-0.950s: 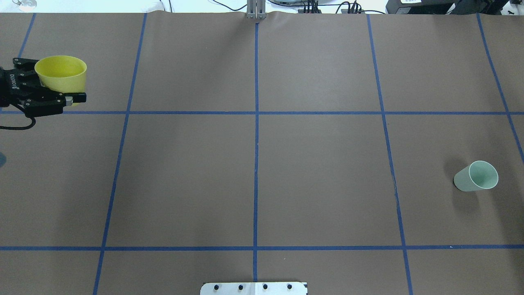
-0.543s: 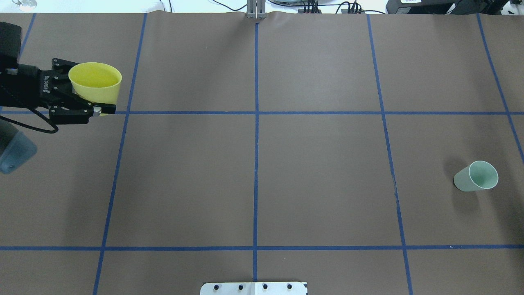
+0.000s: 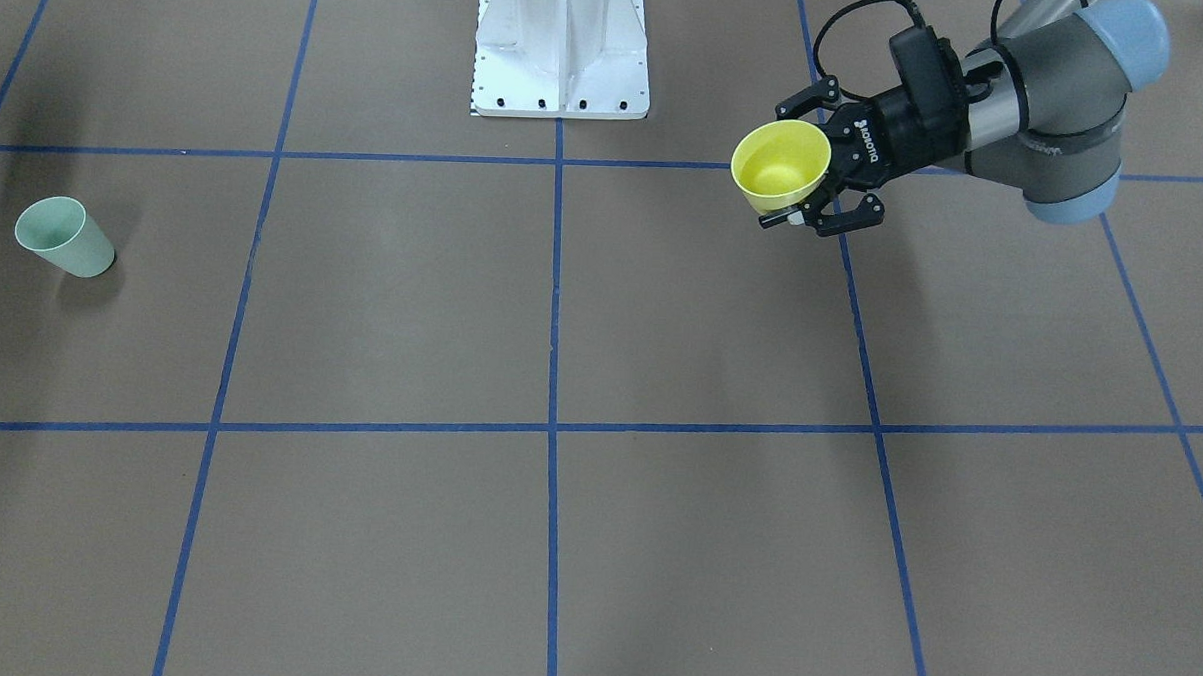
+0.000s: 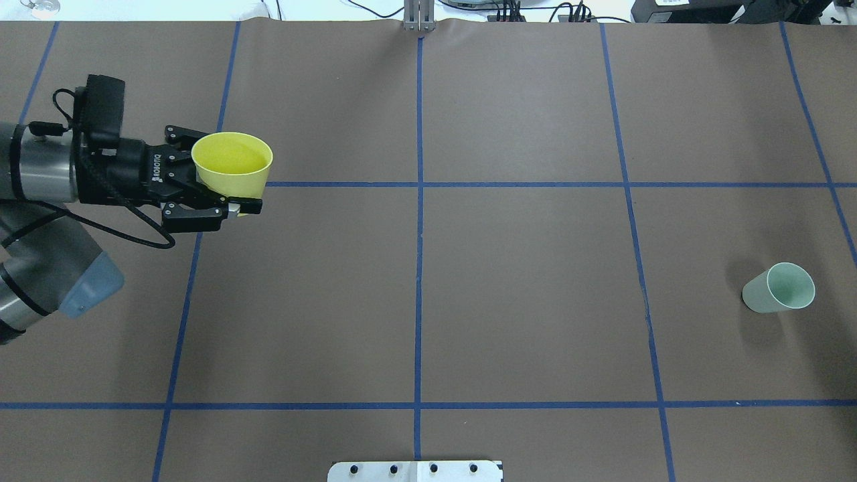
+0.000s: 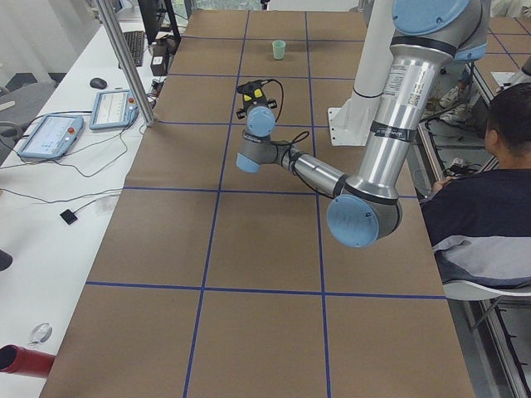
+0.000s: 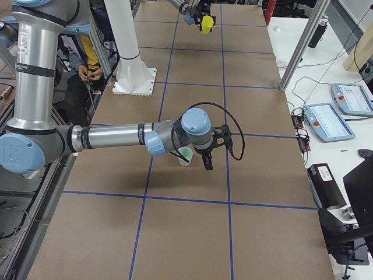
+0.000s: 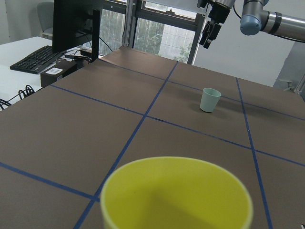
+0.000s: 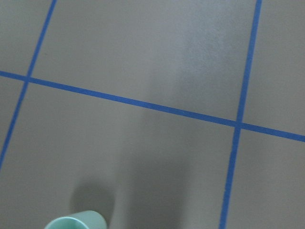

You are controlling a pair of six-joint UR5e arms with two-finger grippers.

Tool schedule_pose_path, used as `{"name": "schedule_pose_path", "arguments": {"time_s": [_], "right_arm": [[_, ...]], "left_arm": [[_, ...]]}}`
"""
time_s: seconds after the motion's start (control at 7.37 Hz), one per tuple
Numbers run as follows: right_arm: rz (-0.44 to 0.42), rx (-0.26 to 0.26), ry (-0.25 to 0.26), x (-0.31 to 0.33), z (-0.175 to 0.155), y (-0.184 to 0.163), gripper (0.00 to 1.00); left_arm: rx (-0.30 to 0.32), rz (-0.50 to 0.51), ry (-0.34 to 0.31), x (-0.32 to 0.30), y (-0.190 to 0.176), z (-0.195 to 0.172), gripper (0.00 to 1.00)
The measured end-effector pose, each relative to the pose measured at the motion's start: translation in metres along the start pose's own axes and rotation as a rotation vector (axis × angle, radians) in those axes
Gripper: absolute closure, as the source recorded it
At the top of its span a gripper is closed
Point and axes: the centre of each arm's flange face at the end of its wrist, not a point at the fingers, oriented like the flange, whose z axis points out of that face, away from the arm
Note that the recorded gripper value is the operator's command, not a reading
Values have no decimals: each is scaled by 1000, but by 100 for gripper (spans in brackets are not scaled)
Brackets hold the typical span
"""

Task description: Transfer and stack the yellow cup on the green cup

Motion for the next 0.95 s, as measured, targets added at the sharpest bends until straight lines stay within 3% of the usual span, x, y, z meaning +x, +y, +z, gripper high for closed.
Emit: {"name": "schedule_pose_path", "arguments": {"time_s": [0.27, 0.54, 0.95], "right_arm": [[28, -48, -97, -103, 24, -36, 0], [57, -102, -162, -234, 71, -70, 0], [-33, -116, -258, -402, 139, -63, 0]], "left_arm": [[-10, 82, 50, 11, 6, 45, 100], [-15, 157, 79, 17, 5, 74, 100], [-34, 188, 73, 13, 14, 102, 100]]}}
